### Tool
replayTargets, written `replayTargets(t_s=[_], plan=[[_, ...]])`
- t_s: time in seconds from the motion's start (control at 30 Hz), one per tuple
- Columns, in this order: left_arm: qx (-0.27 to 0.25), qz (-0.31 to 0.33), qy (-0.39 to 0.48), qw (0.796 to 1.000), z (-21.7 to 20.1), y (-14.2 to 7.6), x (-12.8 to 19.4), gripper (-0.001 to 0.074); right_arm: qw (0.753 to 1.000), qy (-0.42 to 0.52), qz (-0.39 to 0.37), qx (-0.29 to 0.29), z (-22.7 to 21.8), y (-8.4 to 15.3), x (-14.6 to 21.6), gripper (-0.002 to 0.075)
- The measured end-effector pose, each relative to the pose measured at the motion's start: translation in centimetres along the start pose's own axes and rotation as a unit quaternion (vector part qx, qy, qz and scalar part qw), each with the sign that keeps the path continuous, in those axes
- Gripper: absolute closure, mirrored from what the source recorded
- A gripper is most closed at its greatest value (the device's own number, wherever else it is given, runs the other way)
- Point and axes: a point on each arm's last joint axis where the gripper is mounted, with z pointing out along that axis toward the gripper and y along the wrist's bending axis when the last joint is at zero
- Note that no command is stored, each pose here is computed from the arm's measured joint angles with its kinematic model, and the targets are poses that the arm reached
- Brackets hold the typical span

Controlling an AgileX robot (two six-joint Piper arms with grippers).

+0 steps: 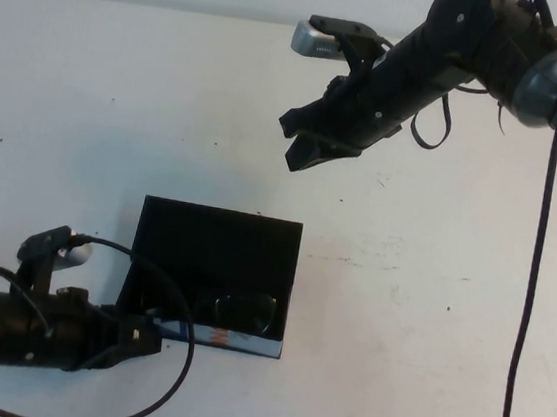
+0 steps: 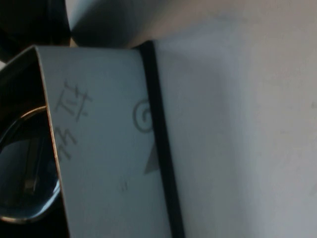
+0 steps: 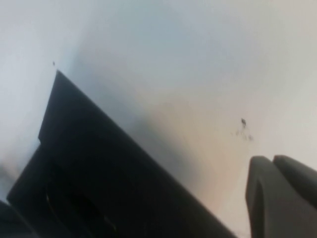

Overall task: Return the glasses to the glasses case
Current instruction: Close the glasses case

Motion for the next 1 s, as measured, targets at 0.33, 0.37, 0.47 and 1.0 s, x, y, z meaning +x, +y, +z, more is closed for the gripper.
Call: replayTargets(t_s=[0.33, 0.37, 0.47, 1.0], plan=[[0.015, -0.003, 0.002, 1.0, 0.5, 0.1, -0.1, 0.0739, 0.999, 0.007, 0.023, -0.029, 4.8, -2.2, -0.6, 0.0737], [0.015, -0.003, 0.002, 1.0, 0.5, 0.1, -0.1, 0.0739, 0.999, 0.01, 0.026, -0.032, 5.3, -2.3, -0.6, 0.0737], [0.016, -0.003, 0.002, 1.0, 0.5, 0.1, -0.1, 0.0739, 0.998, 0.022, 0.037, -0.047, 6.5, -2.8, -0.3, 0.0737], [0.016, -0.001, 0.002, 1.0, 0.5, 0.1, 0.0, 0.0739, 0.994, 0.058, 0.049, -0.075, 8.5, -2.4, 0.4, 0.0737]])
